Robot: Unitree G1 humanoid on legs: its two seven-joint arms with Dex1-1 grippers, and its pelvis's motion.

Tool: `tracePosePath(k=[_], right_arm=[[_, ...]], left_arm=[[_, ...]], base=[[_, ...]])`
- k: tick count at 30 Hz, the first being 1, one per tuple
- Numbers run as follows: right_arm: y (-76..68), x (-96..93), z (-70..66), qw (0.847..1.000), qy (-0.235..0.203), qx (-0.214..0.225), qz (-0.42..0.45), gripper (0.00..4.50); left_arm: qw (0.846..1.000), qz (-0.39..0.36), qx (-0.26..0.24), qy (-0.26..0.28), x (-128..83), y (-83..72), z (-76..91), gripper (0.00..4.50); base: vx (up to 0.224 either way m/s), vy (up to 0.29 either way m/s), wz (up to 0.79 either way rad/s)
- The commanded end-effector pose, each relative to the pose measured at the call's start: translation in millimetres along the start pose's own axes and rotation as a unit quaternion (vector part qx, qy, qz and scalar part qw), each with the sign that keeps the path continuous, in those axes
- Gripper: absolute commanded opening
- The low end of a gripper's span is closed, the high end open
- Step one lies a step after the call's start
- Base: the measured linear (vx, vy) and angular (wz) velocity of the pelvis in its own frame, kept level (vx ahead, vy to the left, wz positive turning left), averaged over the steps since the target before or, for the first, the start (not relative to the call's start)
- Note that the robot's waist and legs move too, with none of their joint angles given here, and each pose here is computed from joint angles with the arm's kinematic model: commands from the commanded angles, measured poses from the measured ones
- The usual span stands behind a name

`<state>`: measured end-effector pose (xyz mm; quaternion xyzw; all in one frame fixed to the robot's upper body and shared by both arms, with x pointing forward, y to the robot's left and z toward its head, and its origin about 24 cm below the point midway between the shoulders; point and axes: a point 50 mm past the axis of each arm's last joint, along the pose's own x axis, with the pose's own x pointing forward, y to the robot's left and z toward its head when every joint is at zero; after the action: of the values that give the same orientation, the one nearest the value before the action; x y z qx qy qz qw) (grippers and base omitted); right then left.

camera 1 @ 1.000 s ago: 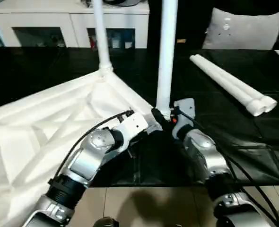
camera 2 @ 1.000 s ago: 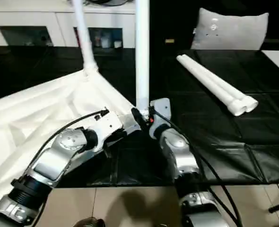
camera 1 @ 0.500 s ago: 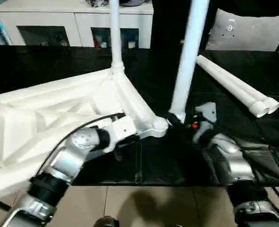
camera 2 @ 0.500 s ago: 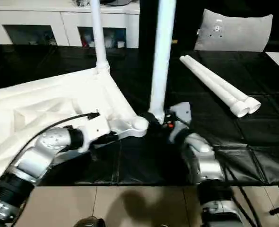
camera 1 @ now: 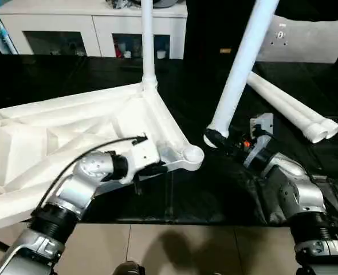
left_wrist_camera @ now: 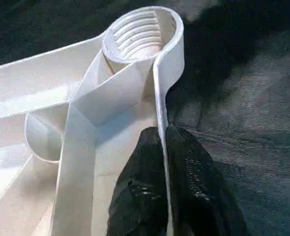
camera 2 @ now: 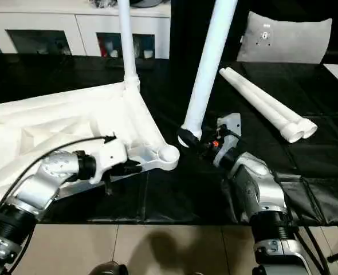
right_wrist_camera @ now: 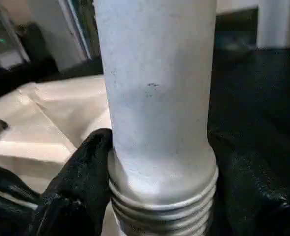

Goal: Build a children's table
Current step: Insert table leg to table base

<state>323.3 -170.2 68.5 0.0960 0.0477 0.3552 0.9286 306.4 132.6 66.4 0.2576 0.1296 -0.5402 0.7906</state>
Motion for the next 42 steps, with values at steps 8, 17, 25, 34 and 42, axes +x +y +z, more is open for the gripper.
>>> tracePosePath(k=[8,17,25,34,42], right_arm=[[12.1,-2.9,9.7,1.0,0.01,-0.002,0.014,2.66],[17.2,-10.4,7.8,0.996,0.058,0.033,0.063,2.66],[25.9,-17.3,13.7,0.99,0.064,0.043,0.121,2.66],[35.5,-16.6,17.5,0.987,0.05,0.038,0.147,2.66],[41.4,-10.7,11.1,0.985,0.063,0.013,0.161,2.66]], left_arm=[[0.995,0.016,-0.013,-0.096,-13,18.7,32.7,1.26],[0.969,-0.018,-0.117,-0.218,-15,26.2,68.1,1.94],[0.941,-0.067,-0.177,-0.28,-15,20.5,91.9,2.53],[0.944,-0.052,-0.196,-0.26,-8,17.4,94.9,3.23],[0.927,-0.026,-0.248,-0.281,4,21.5,104.5,3.29]], base=[[0.0,0.0,0.0],[0.0,0.0,0.0],[0.0,0.0,0.0],[0.0,0.0,0.0],[0.0,0.0,0.0]])
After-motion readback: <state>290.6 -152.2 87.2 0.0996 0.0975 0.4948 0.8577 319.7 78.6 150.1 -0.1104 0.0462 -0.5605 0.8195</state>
